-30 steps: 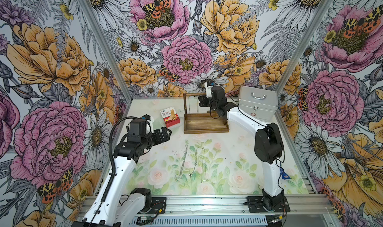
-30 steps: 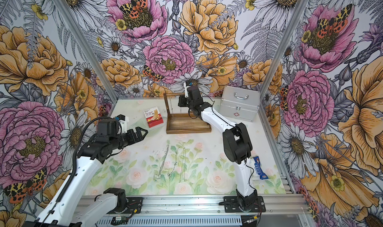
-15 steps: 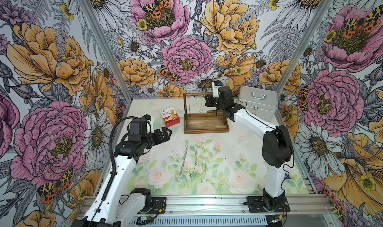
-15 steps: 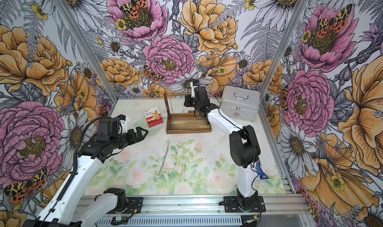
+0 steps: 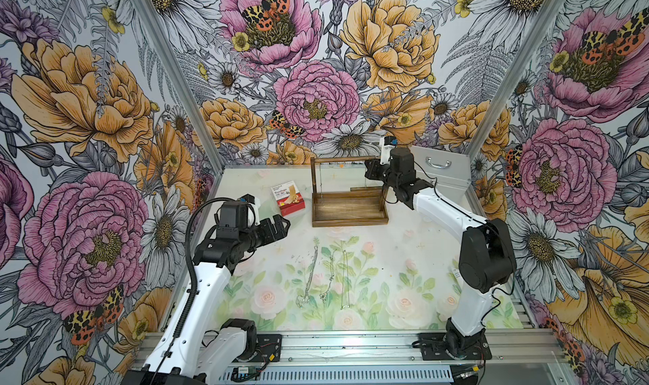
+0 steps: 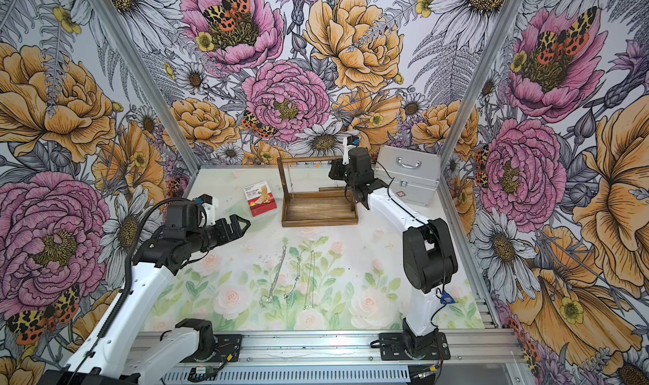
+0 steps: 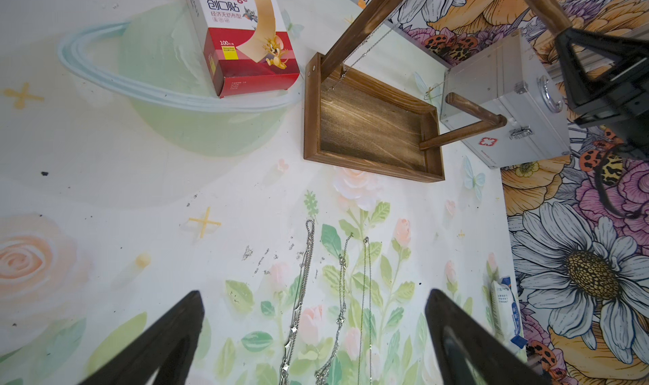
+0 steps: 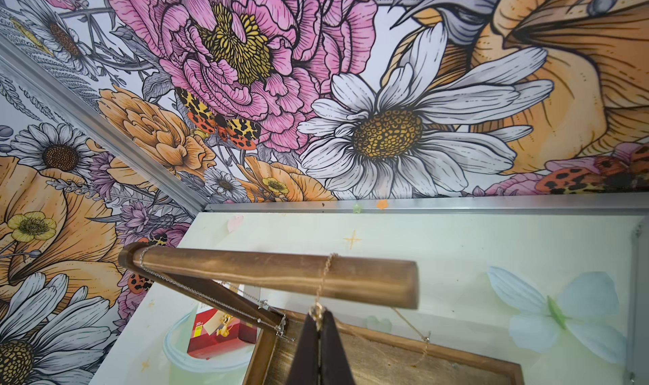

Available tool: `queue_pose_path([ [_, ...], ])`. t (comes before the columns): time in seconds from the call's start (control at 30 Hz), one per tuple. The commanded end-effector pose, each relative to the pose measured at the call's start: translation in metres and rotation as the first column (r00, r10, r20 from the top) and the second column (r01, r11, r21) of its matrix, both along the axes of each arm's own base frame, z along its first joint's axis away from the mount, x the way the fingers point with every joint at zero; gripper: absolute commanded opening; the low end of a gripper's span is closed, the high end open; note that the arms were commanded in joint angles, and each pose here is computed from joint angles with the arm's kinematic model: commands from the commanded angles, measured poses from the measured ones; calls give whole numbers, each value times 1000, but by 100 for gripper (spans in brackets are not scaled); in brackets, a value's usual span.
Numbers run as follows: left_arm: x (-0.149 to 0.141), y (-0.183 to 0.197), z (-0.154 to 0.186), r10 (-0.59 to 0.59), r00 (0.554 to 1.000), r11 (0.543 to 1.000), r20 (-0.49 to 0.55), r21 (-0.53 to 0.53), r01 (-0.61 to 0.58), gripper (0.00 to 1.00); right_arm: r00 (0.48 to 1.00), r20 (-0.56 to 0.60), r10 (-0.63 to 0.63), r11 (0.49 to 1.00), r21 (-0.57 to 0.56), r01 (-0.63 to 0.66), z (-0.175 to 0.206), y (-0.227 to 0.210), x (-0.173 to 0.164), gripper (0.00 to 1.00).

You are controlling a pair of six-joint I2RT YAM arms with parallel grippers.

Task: Take the necklace off the jewelry display stand
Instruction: Take off the necklace from the stand.

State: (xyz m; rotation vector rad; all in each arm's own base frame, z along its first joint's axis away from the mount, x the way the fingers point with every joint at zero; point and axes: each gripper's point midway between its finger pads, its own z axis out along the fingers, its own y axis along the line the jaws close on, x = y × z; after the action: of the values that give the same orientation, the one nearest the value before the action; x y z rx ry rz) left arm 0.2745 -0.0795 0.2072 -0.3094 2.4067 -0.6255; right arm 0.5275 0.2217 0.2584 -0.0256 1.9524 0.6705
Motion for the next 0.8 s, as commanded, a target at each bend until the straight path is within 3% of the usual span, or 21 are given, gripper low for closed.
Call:
queue_pose_path([
  [0.0, 1, -1, -3, -10, 1000, 1000, -1, -17, 10, 99, 998, 60, -30, 999, 30, 29, 26, -12, -2, 0],
  [0.77, 2, 2, -4, 2, 1000, 1000, -4, -14, -2, 99, 989, 78, -122, 991, 63, 117, 32, -60, -4, 0],
])
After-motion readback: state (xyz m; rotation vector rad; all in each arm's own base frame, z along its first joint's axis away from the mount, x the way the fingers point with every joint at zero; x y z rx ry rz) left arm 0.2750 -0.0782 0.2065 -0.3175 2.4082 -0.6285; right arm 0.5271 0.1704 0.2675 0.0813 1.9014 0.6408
